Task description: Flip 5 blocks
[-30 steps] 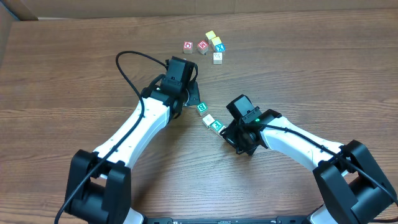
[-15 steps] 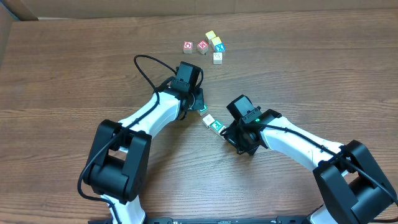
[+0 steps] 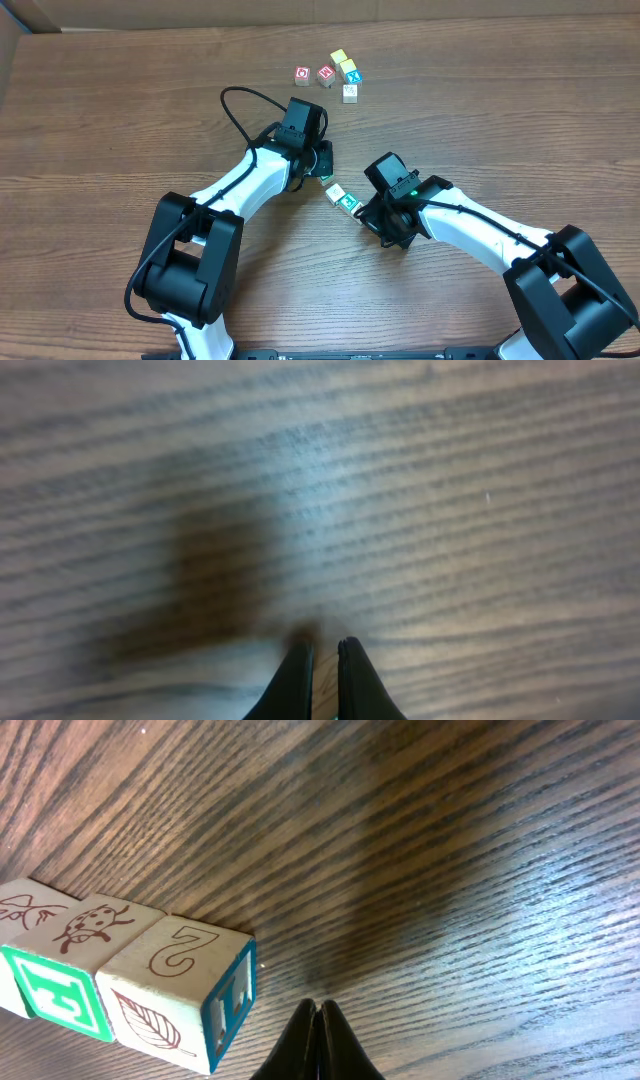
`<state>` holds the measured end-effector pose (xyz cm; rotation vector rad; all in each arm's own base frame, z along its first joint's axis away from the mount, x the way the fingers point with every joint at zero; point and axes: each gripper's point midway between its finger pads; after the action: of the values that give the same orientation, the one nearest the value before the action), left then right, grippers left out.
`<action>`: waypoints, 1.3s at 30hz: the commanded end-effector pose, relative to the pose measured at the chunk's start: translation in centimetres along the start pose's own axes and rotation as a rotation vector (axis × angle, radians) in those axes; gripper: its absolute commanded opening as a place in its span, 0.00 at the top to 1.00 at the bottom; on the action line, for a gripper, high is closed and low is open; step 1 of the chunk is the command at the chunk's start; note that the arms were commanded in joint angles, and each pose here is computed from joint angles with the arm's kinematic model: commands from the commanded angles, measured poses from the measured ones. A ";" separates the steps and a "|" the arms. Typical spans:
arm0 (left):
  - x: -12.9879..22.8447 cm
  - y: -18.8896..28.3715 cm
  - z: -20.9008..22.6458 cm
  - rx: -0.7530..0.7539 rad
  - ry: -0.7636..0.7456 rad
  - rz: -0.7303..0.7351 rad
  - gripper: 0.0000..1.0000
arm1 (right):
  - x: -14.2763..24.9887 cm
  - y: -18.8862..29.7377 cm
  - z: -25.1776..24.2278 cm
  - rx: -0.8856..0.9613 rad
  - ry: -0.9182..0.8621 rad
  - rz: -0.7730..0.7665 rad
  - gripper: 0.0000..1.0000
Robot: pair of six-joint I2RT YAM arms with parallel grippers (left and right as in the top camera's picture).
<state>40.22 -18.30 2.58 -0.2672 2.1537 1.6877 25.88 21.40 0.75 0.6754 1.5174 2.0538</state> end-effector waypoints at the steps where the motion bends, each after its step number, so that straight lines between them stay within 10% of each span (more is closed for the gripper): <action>1: 0.1 0.3 -1.1 0.057 -0.024 0.018 0.96 | -0.1 0.0 0.0 0.001 0.009 -0.015 0.96; 39: 2.8 0.9 1.4 -0.097 0.342 0.108 0.96 | 0.4 -0.1 0.2 -0.003 0.014 0.009 0.96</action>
<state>37.06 -16.82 1.13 -0.4405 2.3863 1.9099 25.71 21.65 0.77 0.6760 1.5186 2.0642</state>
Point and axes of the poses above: each gripper's point midway between its finger pads, its own y axis back along the fingers, its own z axis along the line the jaws close on, x = y × z, and after that the axes turned 6 degrees about -y, right-handed
